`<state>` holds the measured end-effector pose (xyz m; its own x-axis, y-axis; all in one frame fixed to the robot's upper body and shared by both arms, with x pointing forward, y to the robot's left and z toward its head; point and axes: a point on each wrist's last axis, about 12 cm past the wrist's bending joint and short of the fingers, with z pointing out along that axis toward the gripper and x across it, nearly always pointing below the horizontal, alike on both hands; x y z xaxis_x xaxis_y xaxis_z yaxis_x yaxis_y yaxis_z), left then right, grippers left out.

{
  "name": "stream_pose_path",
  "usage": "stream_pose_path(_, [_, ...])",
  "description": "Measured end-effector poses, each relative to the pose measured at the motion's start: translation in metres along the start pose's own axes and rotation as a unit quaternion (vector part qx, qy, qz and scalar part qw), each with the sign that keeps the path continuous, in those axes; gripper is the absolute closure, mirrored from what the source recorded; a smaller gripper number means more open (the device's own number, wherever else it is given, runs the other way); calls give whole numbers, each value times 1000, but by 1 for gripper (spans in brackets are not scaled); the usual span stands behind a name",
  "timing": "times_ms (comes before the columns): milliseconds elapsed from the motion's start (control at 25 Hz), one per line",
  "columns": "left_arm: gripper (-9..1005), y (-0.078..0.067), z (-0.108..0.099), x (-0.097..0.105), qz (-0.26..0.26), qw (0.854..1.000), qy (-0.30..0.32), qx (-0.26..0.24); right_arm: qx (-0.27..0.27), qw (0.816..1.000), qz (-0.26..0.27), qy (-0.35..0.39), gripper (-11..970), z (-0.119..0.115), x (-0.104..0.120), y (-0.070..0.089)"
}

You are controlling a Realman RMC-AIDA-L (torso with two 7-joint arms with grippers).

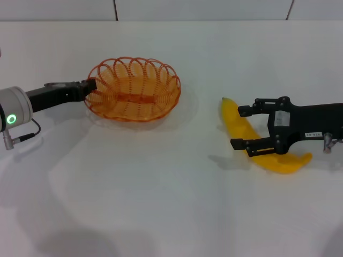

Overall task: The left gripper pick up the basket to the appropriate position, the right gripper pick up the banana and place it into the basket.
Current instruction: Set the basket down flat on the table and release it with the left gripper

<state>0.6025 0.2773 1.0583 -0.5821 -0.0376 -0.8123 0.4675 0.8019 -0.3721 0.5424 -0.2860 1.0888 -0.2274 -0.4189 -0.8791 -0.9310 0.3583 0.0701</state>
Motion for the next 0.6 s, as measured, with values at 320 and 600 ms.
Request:
stream_pose_path(320, [936, 0, 0, 0, 0, 1000, 1, 0, 1, 1000, 0, 0, 108, 0, 0, 0])
stream_pose_path(600, [924, 1, -1, 1, 4, 1000, 1, -1, 0, 1000, 1, 0, 109, 0, 0, 0])
